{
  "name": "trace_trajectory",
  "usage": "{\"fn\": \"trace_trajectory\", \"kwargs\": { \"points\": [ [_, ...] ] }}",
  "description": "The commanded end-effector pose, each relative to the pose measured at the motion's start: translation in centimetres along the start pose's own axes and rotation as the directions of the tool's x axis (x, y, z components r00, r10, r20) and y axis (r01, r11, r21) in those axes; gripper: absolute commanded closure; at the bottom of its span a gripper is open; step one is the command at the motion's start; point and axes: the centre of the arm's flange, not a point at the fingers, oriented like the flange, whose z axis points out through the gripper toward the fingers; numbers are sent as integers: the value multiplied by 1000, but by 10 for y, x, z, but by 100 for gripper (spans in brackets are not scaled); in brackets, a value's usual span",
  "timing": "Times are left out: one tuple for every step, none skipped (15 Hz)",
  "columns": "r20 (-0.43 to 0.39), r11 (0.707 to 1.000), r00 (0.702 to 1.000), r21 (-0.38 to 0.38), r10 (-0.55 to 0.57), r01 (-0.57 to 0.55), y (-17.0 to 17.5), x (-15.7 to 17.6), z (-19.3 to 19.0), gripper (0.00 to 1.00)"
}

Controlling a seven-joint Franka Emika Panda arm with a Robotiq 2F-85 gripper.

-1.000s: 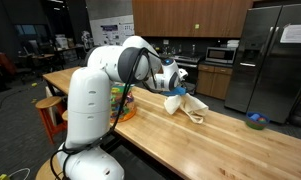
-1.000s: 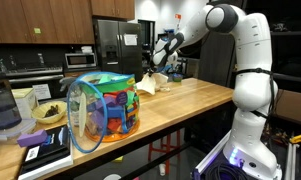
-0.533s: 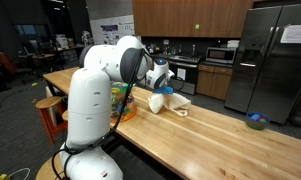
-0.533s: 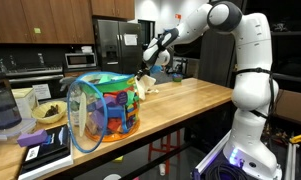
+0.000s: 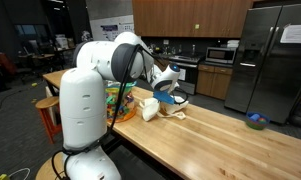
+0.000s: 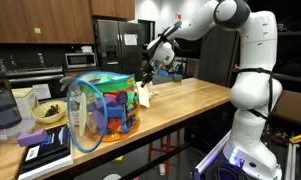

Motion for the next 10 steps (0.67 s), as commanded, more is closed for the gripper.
{"fn": "trace_trajectory", "kwargs": {
  "points": [
    [58, 995, 994, 47, 88, -91, 28, -52, -36, 99],
    [76, 991, 990, 47, 119, -123, 39, -67, -44, 99],
    [92, 987, 984, 38, 153, -157, 49, -80, -50, 99],
    [103, 982, 977, 26, 186, -189, 60, -95, -57, 99],
    [108, 974, 969, 7, 224, -226, 70, -109, -64, 99],
    [108, 967, 961, -14, 256, -256, 80, -122, -70, 99],
    [102, 956, 950, -52, 294, -290, 90, -136, -77, 99],
    [98, 943, 939, -87, 329, -321, 101, -150, -83, 99],
    [94, 929, 928, -122, 362, -350, 110, -163, -89, 99],
    [82, 909, 914, -172, 398, -380, 119, -176, -95, 99]
  ]
}}
